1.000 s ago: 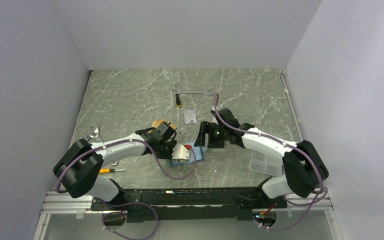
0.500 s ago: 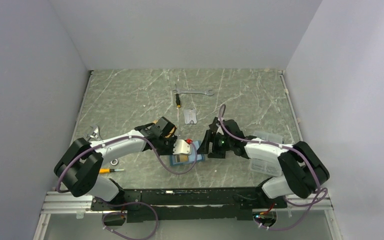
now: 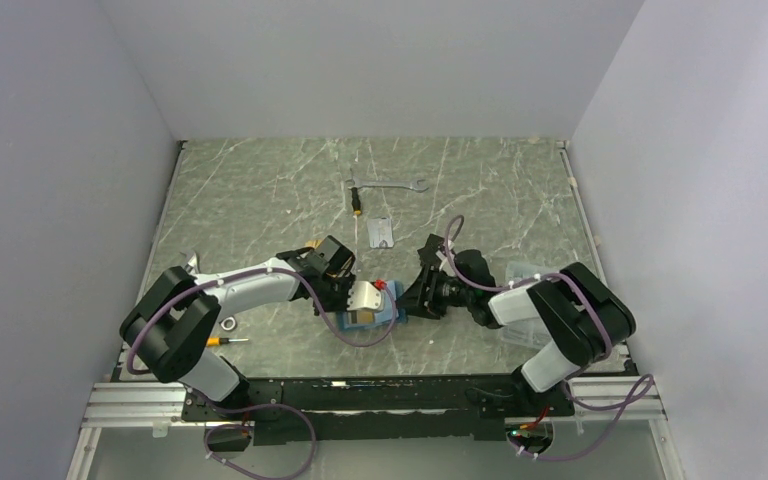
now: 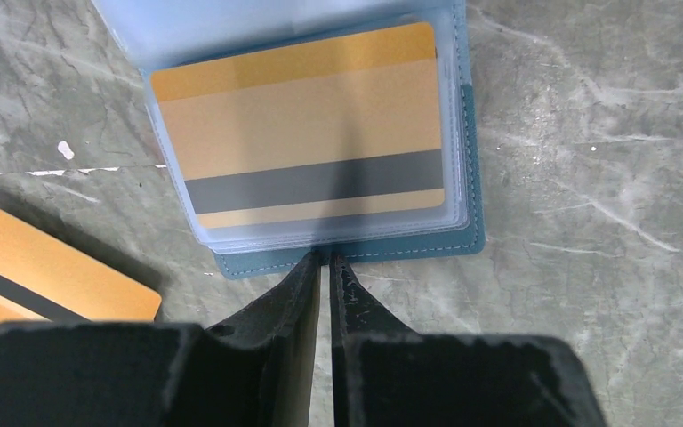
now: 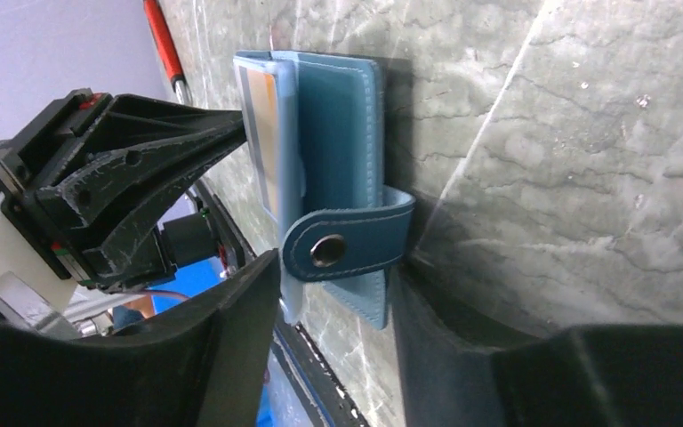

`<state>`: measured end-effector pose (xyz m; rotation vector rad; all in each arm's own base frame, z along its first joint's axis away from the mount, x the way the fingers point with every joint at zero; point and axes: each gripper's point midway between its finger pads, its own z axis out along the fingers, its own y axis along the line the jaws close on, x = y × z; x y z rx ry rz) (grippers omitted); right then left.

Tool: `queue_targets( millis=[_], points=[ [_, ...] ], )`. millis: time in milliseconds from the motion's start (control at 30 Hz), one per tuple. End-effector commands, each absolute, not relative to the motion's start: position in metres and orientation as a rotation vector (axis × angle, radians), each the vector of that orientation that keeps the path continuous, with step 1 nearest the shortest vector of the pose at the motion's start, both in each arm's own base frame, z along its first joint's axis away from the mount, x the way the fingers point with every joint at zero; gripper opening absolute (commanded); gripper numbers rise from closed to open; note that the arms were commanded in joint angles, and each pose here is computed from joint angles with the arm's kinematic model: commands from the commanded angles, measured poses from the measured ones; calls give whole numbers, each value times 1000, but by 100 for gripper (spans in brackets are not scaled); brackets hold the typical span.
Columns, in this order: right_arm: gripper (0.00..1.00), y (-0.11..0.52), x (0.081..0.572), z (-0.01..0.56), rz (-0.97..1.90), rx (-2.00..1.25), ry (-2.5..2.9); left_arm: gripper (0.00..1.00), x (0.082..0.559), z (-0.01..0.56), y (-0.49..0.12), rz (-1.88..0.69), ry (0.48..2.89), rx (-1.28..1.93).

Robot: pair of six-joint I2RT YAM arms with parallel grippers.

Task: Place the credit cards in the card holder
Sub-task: Close the card holder at the center of the board.

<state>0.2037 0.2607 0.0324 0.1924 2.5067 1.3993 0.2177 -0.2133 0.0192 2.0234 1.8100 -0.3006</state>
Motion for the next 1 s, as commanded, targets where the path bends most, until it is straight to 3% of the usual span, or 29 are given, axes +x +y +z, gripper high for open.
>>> queue_targets(
  millis=[0, 367, 500, 667, 967],
  points=[
    [47, 273, 203, 45, 1561, 140, 2406, 15, 217, 15, -216, -318, 1810, 1990],
    [45, 283, 213, 48, 1555, 98, 2401, 16, 216, 19, -216, -317, 1815, 1966],
    [36, 293, 214, 41, 1504, 67, 2448, 16, 216, 24, -220, -341, 1809, 1949],
    [2, 295, 214, 30, 1427, 66, 2506, 17, 219, 40, -226, -418, 1813, 1892],
    [0, 286, 216, 85, 1215, -175, 2416, 28, 273, 119, -208, -618, 1837, 1507]
  ],
)
